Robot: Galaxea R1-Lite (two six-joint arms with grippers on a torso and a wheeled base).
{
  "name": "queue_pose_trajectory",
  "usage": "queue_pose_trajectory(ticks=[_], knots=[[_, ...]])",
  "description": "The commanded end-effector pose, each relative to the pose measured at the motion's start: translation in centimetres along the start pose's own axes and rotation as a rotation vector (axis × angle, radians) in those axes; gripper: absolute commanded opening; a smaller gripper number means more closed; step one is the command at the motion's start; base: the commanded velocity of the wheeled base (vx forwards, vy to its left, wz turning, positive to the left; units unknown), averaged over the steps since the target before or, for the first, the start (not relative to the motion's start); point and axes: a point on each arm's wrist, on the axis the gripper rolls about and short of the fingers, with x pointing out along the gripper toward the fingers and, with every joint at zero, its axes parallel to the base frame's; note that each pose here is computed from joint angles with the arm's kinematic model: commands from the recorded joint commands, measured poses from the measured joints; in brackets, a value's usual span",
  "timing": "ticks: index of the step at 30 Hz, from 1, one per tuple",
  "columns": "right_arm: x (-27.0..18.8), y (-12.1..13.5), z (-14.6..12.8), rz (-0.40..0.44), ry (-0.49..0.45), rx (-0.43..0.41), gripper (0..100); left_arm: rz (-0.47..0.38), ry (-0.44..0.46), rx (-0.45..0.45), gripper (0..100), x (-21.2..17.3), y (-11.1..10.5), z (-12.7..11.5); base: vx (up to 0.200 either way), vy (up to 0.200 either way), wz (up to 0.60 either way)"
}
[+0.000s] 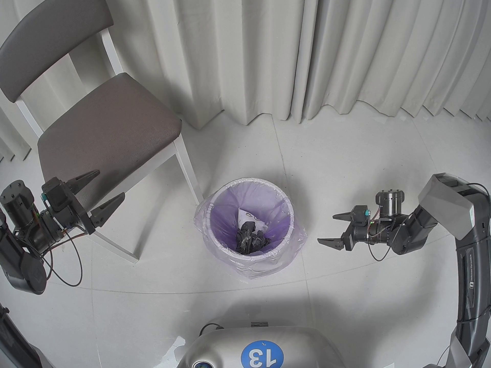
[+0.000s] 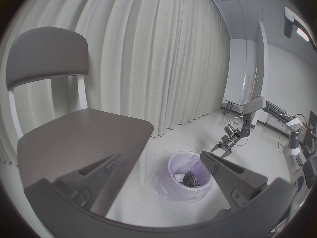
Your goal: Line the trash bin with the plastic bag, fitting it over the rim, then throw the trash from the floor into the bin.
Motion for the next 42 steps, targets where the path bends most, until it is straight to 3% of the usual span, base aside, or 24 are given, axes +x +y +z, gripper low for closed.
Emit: queue_pose_trajectory(ticks=[1,3,7,8,9,12,15,18,21,22,30,33,34,37,42], knots=[[-5.0,1.8,5.4,-0.185,-0.147,0.102,100,-0.118,-0.01,-0.012,100,3.5,-1.6,-0.8,0.0,0.0,0.0],[-5.4,2.0,5.9,-0.225,-0.154,0.108,100,-0.126,-0.022,-0.008,100,4.3,-1.5,-0.7,0.0,0.0,0.0],[-6.6,2.6,7.8,-0.48,-0.127,0.125,100,-0.07,-0.036,-0.004,100,8.4,-0.4,0.3,0.0,0.0,0.0],[-6.5,2.7,7.8,-0.502,-0.124,0.126,100,-0.061,-0.037,-0.003,100,8.6,-0.2,0.5,0.0,0.0,0.0],[-6.5,3.0,8.4,-0.612,-0.117,0.135,100,0.033,-0.02,-0.011,100,9.9,0.6,1.2,0.0,0.0,0.0],[-6.8,3.0,9.5,-0.749,-0.132,0.133,100,0.289,0.013,-0.021,100,12.5,2.0,3.5,0.0,0.0,0.0],[-7.6,2.8,11.3,-0.8,-0.18,0.122,100,0.481,0.021,-0.024,100,14.0,2.6,5.7,0.0,0.0,0.0],[-8.2,2.5,13.8,-0.826,-0.272,0.102,100,0.578,-0.008,-0.016,100,14.3,2.5,7.7,0.0,0.0,0.0],[-8.9,1.9,16.9,-0.845,-0.4,0.079,100,0.594,-0.046,-0.006,100,13.4,2.3,9.6,0.0,0.0,0.0],[-9.0,1.9,17.0,-0.849,-0.405,0.078,100,0.594,-0.048,-0.006,100,13.4,2.3,9.7,0.0,0.0,0.0],[-14.5,2.5,25.9,-0.893,-0.657,-0.011,100,0.623,-0.221,0.055,100,9.8,1.8,15.9,0.0,0.0,0.0],[-15.9,3.2,27.7,-0.896,-0.683,-0.022,100,0.617,-0.259,0.066,100,8.6,1.3,17.8,0.0,0.0,0.0],[-17.7,4.1,29.4,-0.9,-0.714,-0.033,100,0.602,-0.302,0.081,100,7.2,0.6,19.6,0.0,0.0,0.0],[-20.4,5.7,31.8,-0.902,-0.765,-0.054,100,0.579,-0.354,0.099,100,5.1,-0.5,22.0,0.0,0.0,0.0],[-24.5,8.4,34.4,-0.904,-0.802,-0.069,100,0.587,-0.386,0.107,100,1.8,-1.9,24.9,0.0,0.0,0.0]])
